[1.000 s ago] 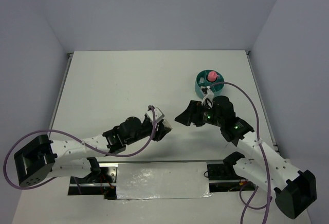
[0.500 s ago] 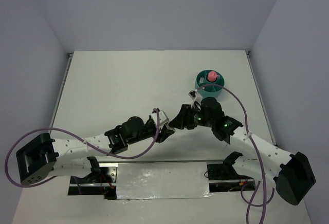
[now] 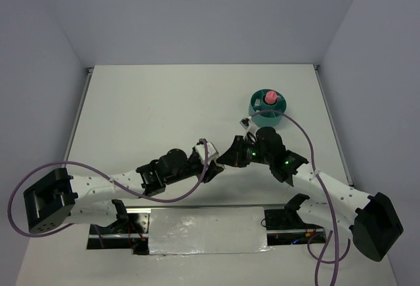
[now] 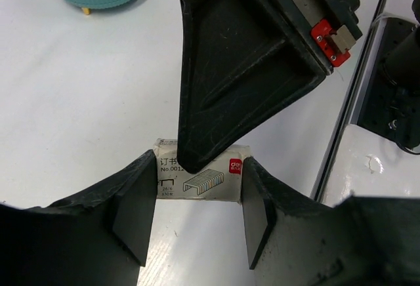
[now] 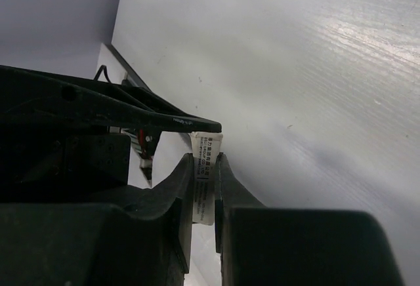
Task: Sort the stationery into containers
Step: Place the stationery in the storage box.
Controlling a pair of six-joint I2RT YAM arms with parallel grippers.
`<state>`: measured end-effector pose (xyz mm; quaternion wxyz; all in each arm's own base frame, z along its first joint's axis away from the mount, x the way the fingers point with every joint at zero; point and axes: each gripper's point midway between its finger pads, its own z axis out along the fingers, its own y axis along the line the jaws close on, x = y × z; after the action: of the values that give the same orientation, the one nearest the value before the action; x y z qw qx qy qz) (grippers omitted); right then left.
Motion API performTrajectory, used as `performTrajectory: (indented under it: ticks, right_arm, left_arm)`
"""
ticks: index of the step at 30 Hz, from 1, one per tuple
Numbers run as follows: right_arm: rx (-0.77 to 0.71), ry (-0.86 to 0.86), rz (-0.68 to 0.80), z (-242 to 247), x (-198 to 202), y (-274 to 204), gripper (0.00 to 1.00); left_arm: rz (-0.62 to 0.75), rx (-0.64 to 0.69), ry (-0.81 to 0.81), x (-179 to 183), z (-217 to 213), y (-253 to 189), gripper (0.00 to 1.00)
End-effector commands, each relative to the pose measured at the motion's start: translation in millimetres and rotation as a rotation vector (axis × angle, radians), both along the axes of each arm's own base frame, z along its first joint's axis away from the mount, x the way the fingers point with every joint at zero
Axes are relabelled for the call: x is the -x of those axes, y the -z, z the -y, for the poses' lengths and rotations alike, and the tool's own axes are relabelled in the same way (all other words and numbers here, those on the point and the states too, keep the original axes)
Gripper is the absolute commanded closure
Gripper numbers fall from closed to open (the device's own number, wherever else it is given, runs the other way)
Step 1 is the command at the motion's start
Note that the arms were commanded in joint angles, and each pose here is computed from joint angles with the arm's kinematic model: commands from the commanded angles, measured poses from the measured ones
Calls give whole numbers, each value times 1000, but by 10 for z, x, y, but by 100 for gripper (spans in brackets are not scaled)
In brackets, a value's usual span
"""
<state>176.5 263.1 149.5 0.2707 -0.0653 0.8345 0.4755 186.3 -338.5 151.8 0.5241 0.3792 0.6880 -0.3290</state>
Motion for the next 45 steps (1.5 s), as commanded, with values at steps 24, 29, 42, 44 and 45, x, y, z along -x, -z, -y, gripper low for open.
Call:
performTrajectory:
  ticks: [24,29,42,44,45]
  right_arm:
    - [363,709,208,1784,-1266,-551,100]
    - [427,1025,246,2508,-1497,-854,100]
    - [372,997,151,2909,-2419,-593,100]
    - [350,992,154,2883,-2485,-581,100]
    - [349,992,139,2883,-2514,-522,100]
  left_arm:
    - [-430,-124,-829,-171,-1478,31,1]
    - [-433,-128,-881,-24,-1802,-128,1]
    - [-315,-81,-805,93,-2065,-735,1]
    - [-314,-49,-751,117,-1988,-758,1]
    - [-322,-45,-725,145,-1957,-758,1]
